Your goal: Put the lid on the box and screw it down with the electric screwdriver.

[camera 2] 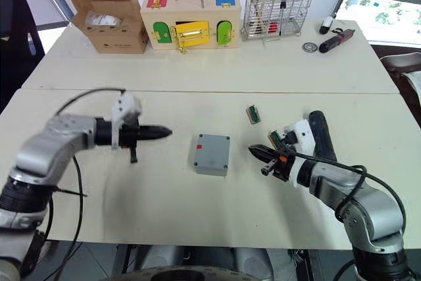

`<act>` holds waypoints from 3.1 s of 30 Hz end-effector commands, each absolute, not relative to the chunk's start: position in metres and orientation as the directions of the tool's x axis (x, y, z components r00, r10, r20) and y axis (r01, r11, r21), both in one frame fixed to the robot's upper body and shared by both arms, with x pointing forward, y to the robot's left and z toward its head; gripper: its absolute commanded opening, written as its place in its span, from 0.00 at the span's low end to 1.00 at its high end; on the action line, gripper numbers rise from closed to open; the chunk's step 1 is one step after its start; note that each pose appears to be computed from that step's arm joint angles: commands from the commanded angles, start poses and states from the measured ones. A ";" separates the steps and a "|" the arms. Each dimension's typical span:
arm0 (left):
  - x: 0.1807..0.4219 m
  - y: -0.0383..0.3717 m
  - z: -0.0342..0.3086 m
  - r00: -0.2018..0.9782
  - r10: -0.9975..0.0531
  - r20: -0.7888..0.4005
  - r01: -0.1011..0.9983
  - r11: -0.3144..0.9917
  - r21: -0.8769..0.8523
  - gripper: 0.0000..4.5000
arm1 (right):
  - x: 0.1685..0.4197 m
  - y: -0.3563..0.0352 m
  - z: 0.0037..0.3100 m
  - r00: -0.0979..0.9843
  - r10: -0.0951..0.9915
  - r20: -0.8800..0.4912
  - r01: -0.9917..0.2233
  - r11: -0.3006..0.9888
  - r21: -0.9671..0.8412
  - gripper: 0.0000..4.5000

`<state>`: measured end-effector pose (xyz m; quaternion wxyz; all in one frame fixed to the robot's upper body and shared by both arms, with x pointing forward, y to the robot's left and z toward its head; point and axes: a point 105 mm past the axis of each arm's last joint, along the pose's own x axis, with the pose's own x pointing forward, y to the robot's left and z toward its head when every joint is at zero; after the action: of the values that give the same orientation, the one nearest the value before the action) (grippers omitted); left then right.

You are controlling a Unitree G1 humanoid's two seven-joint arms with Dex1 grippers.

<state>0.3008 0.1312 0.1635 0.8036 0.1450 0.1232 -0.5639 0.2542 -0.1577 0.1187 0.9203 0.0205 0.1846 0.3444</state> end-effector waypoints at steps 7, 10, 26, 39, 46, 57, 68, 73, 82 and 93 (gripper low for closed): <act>0.279 0.082 0.203 0.158 -0.933 -0.323 0.968 0.082 0.237 0.00 | 0.260 -0.187 0.134 0.814 0.510 -0.277 -0.517 0.854 0.052 0.42; 0.283 0.076 0.200 0.172 -0.936 -0.308 0.967 0.101 0.233 0.00 | 0.263 -0.190 0.133 0.829 0.489 -0.272 -0.500 0.865 0.033 0.76; 0.279 0.060 0.180 0.166 -0.922 -0.350 0.966 0.081 0.244 0.00 | 0.301 -0.197 0.122 0.874 0.404 -0.270 -0.423 0.906 -0.015 0.95; 0.278 0.067 0.169 0.188 -0.910 -0.371 0.963 0.096 0.251 0.00 | 0.308 -0.200 0.117 0.886 0.382 -0.263 -0.405 0.914 -0.036 0.39; 0.278 0.069 0.162 0.194 -0.899 -0.392 0.958 0.088 0.272 0.00 | 0.310 -0.200 0.116 0.887 0.380 -0.262 -0.404 0.914 -0.040 0.18; 0.281 0.071 0.161 0.207 -0.892 -0.401 0.952 0.090 0.292 0.00 | 0.310 -0.199 0.118 0.888 0.381 -0.258 -0.410 0.910 -0.067 0.01; 0.284 0.073 0.163 0.202 -0.902 -0.382 0.959 0.101 0.266 0.00 | 0.302 -0.192 0.156 0.892 0.419 -0.170 -0.440 0.891 -0.111 0.01; 0.287 0.078 0.171 0.209 -0.910 -0.358 0.962 0.125 0.242 0.00 | 0.296 -0.168 0.179 0.841 0.529 -0.117 -0.540 0.835 -0.107 0.01; 0.284 0.099 0.173 0.209 -0.888 -0.409 0.970 0.137 0.199 0.00 | 0.273 -0.105 0.168 0.652 0.738 -0.175 -0.754 0.656 -0.039 0.01; 0.279 0.102 0.171 0.239 -0.882 -0.405 0.968 0.182 0.174 0.00 | 0.272 -0.092 0.153 0.615 0.764 -0.196 -0.781 0.625 -0.016 0.01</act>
<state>0.2814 0.1025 0.1623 0.7592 0.1973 0.1257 -0.6074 0.2731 -0.0954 0.1440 0.8986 -0.0462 0.1090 0.4226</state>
